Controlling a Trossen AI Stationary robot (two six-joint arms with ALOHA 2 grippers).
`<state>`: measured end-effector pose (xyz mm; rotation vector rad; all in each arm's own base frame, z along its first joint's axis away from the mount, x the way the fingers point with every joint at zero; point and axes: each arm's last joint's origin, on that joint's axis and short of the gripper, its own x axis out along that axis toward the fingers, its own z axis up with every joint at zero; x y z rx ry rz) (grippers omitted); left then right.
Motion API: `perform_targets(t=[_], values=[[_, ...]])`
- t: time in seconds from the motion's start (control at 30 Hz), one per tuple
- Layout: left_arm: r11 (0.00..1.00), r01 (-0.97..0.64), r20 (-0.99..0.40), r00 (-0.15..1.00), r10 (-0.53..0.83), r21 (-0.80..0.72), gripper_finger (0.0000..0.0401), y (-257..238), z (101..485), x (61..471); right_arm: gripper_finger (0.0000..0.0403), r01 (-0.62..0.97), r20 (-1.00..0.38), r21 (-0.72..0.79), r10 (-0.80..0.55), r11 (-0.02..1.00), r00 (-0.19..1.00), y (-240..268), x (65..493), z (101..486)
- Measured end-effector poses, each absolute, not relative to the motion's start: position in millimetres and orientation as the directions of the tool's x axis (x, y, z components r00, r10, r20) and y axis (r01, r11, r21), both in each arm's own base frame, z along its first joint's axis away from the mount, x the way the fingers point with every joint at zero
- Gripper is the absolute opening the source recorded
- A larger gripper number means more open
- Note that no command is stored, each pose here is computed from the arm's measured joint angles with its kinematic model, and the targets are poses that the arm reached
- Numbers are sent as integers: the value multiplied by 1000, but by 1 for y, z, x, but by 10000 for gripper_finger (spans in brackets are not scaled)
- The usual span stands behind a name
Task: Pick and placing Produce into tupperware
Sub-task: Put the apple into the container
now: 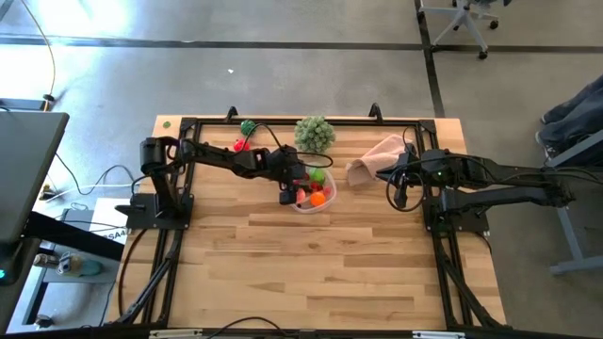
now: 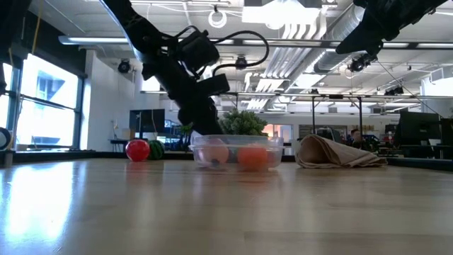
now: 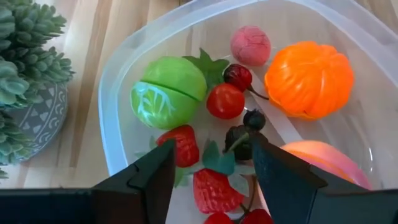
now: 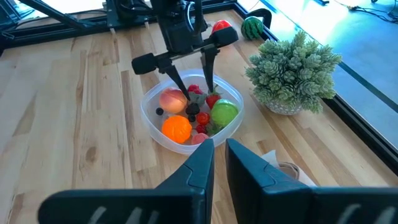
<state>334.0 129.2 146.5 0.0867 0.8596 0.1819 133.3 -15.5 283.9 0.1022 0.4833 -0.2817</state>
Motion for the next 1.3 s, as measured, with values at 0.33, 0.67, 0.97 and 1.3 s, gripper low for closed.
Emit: perform_targets(t=[0.33,0.67,0.97,1.3], values=[[976,-141,-685,695,217,167,194,131,168,338,30,291,-472,30,-243,956,847,-16,133,284],[786,-617,-737,512,442,43,193,138,236,335,30,291,-472,31,-243,956,848,-16,133,284],[86,-995,-883,78,463,-43,193,144,268,300,30,291,-472,31,-243,956,848,-16,133,284],[-305,-949,-954,-159,255,76,193,156,264,263,30,291,-472,31,-243,956,848,-16,133,284]])
